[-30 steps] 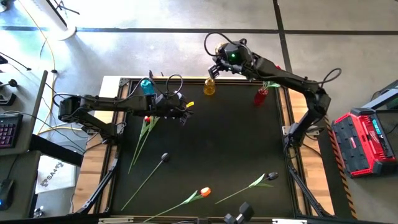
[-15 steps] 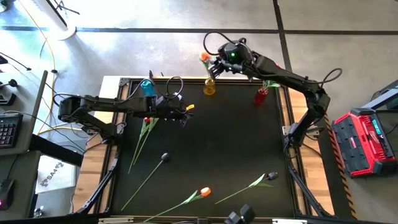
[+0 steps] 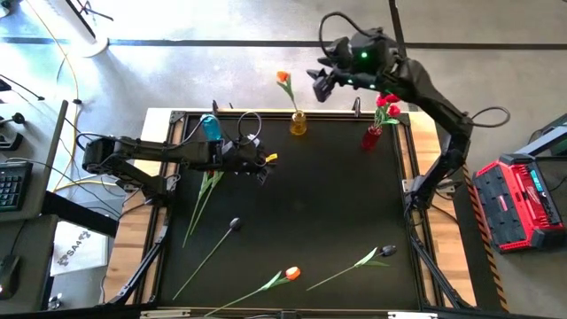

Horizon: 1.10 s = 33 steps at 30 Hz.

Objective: Sort flowers into vase by color
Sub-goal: Put the left orange flower into the yellow vase

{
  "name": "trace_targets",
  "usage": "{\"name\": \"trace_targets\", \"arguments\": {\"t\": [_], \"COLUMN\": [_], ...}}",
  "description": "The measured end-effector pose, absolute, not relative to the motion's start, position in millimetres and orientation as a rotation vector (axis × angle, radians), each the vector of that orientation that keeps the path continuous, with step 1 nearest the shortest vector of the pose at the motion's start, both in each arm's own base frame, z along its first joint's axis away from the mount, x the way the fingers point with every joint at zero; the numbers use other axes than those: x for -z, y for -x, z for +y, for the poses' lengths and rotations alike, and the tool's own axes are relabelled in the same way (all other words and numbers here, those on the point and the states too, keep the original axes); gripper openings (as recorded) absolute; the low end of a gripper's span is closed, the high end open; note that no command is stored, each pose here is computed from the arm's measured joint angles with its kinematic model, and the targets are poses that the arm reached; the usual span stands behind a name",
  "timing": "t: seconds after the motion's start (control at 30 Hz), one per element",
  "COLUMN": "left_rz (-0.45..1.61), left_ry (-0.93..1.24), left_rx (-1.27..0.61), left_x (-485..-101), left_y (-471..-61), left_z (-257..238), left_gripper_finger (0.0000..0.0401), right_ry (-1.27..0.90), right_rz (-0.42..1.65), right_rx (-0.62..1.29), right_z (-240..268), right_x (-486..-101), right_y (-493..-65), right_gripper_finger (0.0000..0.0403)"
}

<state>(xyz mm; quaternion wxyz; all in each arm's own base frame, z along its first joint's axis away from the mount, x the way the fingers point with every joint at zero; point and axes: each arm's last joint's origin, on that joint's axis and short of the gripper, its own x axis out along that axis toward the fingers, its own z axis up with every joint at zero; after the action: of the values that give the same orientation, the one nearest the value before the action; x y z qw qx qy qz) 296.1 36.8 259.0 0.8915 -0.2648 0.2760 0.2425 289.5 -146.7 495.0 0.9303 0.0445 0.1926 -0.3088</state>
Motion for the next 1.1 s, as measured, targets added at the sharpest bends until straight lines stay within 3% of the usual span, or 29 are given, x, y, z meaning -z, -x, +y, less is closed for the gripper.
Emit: {"name": "trace_targets", "arguments": {"t": [0.2,0.4,0.7,1.1], "left_rz": [0.632,0.963,1.206,1.468], "left_ry": [0.536,0.636,0.648,0.822], "left_rx": [-0.522,-0.789,-1.102,-1.095], "left_x": [-255,-234,-226,-170], "left_y": [-292,-256,-219,-181], "left_z": [36,41,56,56], "left_gripper_finger": [0.0088,0.0088,0.0084,0.0059], "right_ry": [-0.106,-0.161,-0.181,-0.182], "right_rz": [0.474,0.574,0.632,0.687], "right_rx": [0.582,0.569,0.506,0.55], "right_z": [-136,-129,-114,-99], "right_x": [-506,-499,-480,-477], "right_y": [-273,-267,-286,-281], "right_gripper_finger": [0.0211,0.0211,0.0211,0.0211]}}
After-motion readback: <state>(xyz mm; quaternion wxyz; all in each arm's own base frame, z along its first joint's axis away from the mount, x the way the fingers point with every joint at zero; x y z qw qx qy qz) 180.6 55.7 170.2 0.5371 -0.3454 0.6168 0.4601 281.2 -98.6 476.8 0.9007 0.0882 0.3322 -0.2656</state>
